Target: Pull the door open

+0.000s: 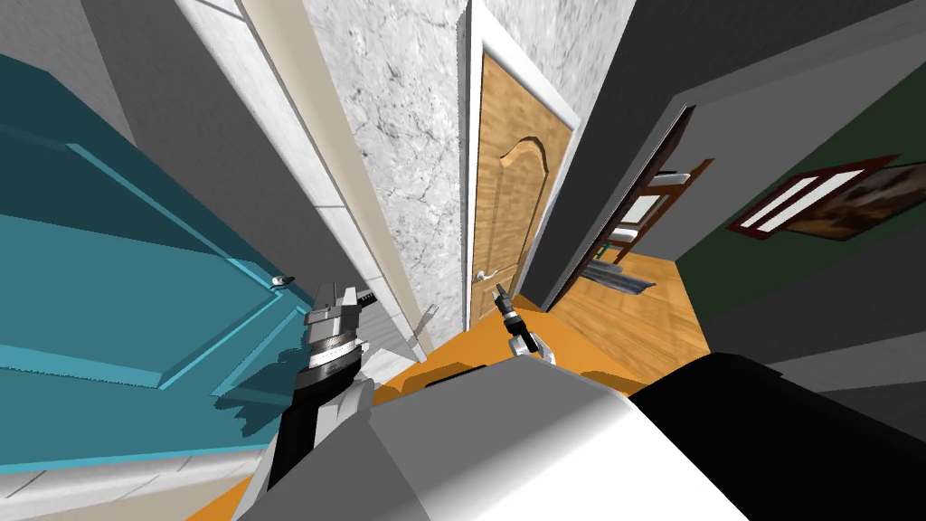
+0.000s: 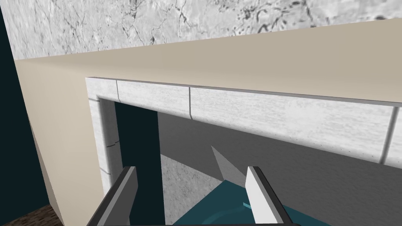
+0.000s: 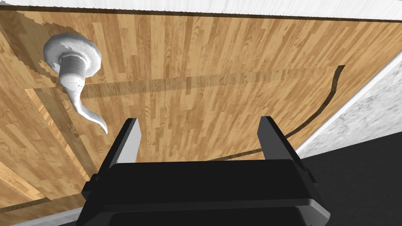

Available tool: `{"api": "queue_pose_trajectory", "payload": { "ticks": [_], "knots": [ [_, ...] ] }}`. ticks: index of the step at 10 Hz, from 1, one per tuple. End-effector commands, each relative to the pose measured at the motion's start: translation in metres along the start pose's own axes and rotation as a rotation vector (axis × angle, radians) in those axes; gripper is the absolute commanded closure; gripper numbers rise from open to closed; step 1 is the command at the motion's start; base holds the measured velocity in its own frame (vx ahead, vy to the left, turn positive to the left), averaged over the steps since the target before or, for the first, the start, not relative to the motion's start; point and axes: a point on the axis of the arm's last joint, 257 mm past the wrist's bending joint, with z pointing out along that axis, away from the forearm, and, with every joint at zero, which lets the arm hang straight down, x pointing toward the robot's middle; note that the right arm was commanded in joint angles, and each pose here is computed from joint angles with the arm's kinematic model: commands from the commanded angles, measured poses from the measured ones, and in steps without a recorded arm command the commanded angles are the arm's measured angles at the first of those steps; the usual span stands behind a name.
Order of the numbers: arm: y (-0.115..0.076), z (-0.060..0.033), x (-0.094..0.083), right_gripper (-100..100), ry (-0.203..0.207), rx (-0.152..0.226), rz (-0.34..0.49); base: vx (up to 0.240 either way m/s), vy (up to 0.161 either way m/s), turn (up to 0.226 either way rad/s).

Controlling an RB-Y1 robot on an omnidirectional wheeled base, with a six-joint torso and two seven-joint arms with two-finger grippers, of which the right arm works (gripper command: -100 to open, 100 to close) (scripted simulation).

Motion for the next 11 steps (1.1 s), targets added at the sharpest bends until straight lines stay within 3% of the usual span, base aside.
{"api": "queue_pose_trajectory", "payload": {
  "ticks": [1,5,11],
  "knots": [
    [-0.014,0.0006,-0.001,-100,0.011,0.027,0.003,0.008,-0.114,0.19],
    [-0.054,-0.0057,-0.011,-100,0.026,0.115,0.002,0.024,-0.124,0.159],
    [-0.096,-0.0143,-0.028,-100,0.036,0.215,-0.006,0.002,-0.105,0.131]
  ]
}}
